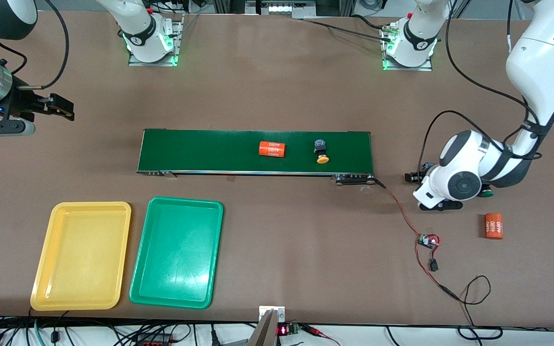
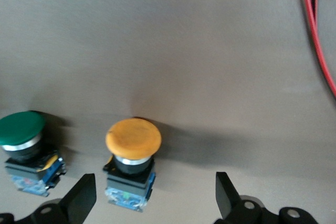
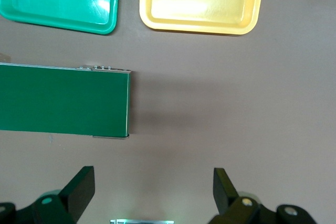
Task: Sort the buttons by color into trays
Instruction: 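Grasp the second yellow button with the left gripper while the right gripper advances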
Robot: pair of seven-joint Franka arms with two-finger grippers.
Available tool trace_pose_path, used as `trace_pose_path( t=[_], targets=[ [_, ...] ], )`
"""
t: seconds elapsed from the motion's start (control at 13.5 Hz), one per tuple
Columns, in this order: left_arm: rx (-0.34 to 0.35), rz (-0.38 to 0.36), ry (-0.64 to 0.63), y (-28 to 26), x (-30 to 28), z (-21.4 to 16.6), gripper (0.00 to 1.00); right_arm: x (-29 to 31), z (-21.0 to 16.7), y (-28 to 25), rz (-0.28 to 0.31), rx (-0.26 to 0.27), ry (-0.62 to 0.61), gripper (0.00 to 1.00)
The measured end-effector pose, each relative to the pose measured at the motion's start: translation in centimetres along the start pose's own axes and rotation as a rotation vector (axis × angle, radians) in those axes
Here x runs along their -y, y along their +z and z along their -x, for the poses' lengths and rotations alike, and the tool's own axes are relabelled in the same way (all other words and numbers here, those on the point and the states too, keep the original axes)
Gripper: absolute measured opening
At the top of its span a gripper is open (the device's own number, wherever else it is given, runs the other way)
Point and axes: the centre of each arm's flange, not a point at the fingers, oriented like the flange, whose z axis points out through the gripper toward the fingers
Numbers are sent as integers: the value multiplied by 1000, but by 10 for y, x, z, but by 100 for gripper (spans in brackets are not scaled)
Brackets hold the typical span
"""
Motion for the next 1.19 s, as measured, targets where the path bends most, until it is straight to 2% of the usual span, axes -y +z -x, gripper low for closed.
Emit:
trace_pose_path(
  t=[0.15,0.3,0.37,0.52,0.67,0.74,0.89,1.04,1.19],
  targets=[
    [-18,-35,23,13,1,2,100,-3,19,-6,-36,-14,16,100],
    [-24,-51,30,23,7,3,99,-1,41,5,-65,-51,24,100],
    [-27,-47,28,24,8,3,94,10,51,17,-71,-76,13,100],
    [-31,-45,31,23,6,3,72,65,67,39,-38,-108,2,100],
    [-36,-46,31,19,6,3,47,154,81,48,22,-138,15,100],
    [-44,-49,31,13,6,4,42,198,89,52,35,-155,38,100],
    [-73,-49,34,-4,2,4,42,265,109,62,56,-193,69,100],
    [-75,-43,54,-43,-20,14,42,288,119,66,58,-201,78,100],
    [-41,55,50,-94,-47,29,42,293,120,67,13,-188,96,100]
  ],
)
